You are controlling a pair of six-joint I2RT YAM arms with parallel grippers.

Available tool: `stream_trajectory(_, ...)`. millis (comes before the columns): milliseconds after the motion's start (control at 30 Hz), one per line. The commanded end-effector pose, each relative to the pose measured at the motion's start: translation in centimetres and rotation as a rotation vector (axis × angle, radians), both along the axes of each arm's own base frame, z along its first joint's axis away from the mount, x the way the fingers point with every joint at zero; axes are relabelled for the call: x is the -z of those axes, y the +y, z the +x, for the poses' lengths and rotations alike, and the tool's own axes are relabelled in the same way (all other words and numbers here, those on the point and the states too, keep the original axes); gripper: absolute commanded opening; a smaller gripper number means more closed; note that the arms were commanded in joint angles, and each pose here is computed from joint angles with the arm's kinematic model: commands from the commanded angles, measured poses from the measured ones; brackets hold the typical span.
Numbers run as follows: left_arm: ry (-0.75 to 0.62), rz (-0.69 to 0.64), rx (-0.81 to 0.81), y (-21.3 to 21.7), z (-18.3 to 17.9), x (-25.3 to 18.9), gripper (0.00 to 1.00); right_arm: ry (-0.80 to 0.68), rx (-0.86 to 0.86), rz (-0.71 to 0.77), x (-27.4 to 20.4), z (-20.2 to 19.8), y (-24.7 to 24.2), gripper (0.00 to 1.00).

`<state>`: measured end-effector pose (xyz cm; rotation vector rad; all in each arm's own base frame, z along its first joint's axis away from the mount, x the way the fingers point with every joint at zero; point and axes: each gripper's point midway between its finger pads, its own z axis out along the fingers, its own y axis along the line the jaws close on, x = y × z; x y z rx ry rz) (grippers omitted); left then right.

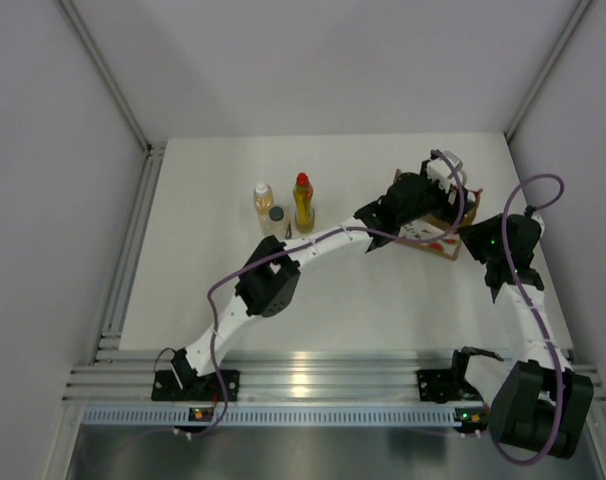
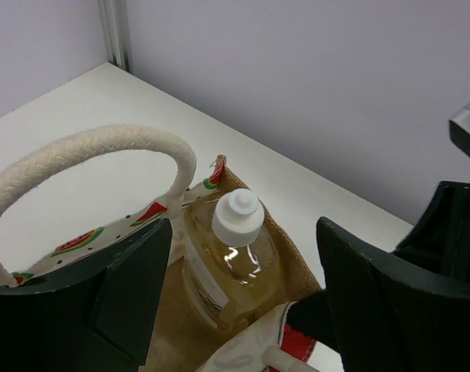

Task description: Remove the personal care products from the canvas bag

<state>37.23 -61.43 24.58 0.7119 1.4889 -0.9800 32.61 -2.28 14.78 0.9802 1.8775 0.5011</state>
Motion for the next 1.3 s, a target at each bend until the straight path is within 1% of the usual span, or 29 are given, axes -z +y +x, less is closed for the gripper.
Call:
stream_trajectory(0, -0.075, -0.091, -0.057, -0.9, 1.0, -2.9, 0.79, -0.074, 0.016, -0.009, -1.9, 0.4, -0.3, 0.25)
stream_trajectory(67, -0.062, -0.093, -0.056, -1.4, 1.2, -1.9, 0.79, -0.074, 0.007, -0.013, -1.9, 0.4, -0.2, 0.25)
stream_trajectory(133, -0.064, -0.115, -0.091, -1.3, 1.9, -2.4, 0.79, -0.071, 0.004, -0.018, -1.9, 0.5, -0.3, 0.25)
stream_trajectory(167, -0.059, -0.111, -0.089, -1.6, 1.9, -1.6, 0.80, -0.069, 0.001, -0.021, -1.8, 0.5, -0.2, 0.25)
stream_trajectory(233, -0.064, -0.124, -0.086, -1.9, 2.0, -1.9, 0.80, -0.066, -0.004, -0.026, -1.7, 0.4, -0.2, 0.25)
stream_trajectory(267, -0.060, -0.116, -0.083, -2.2, 2.1, -1.1, 0.80, -0.064, -0.006, -0.028, -1.6, 0.4, -0.2, 0.25)
stream_trajectory(467, -0.078, -0.106, -0.075, -2.8, 2.4, 0.4, 0.80, -0.055, -0.025, -0.027, -1.2, 0.3, 0.0, 0.25)
stream_trajectory(600, -0.100, -0.103, -0.072, -3.1, 2.5, 1.2, 0.75, -0.057, -0.032, -0.027, -1.3, 0.3, 0.1, 0.25)
stream_trajectory(633, -0.104, -0.098, -0.071, -3.1, 2.5, 1.5, 0.70, -0.059, -0.035, -0.026, -1.3, 0.3, 0.2, 0.25)
stream_trajectory(700, -0.107, -0.093, -0.082, -3.3, 2.7, 2.2, 0.68, -0.062, -0.042, -0.028, -1.5, 0.3, 0.3, 0.25)
stream_trajectory(733, -0.107, -0.090, -0.082, -3.4, 2.8, 2.5, 0.63, -0.064, -0.043, -0.027, -1.6, 0.3, 0.3, 0.25)
stream_trajectory(800, -0.108, -0.092, -0.082, -3.6, 2.8, 2.9, 0.62, -0.067, -0.054, -0.025, -1.6, 0.4, 0.5, 0.25)
stream_trajectory(833, -0.110, -0.096, -0.085, -3.6, 2.9, 2.9, 0.54, -0.069, -0.058, -0.027, -1.7, 0.4, 0.5, 0.25)
stream_trajectory(900, -0.110, -0.103, -0.090, -3.6, 2.9, 2.9, 0.48, -0.068, -0.062, -0.037, -1.7, 0.4, 0.5, 0.25)
stream_trajectory(967, -0.106, -0.113, -0.088, -3.8, 2.7, 2.8, 0.39, -0.065, -0.062, -0.043, -1.5, 0.3, 0.4, 0.25)
stream_trajectory(1033, -0.109, -0.131, -0.083, -3.9, 2.4, 2.2, 0.33, -0.057, -0.065, -0.040, -1.3, 0.4, 0.5, 0.25)
stream_trajectory(1067, -0.105, -0.140, -0.082, -3.9, 2.4, 1.9, 0.27, -0.057, -0.070, -0.039, -1.3, 0.4, 0.5, 0.25)
stream_trajectory(1167, -0.104, -0.164, -0.074, -4.1, 2.0, 1.0, 0.14, -0.049, -0.076, -0.036, -1.1, 0.5, 0.6, 0.25)
stream_trajectory(1200, -0.104, -0.170, -0.075, -4.0, 2.0, 0.7, 0.03, -0.050, -0.074, -0.038, -1.1, 0.5, 0.5, 0.25)
stream_trajectory(1233, -0.101, -0.173, -0.082, -4.0, 2.0, 0.4, 0.00, -0.050, -0.074, -0.039, -1.1, 0.5, 0.5, 0.25)
stream_trajectory(1267, -0.102, -0.179, -0.085, -3.8, 1.9, -0.2, 0.00, -0.048, -0.073, -0.039, -1.0, 0.5, 0.5, 0.25)
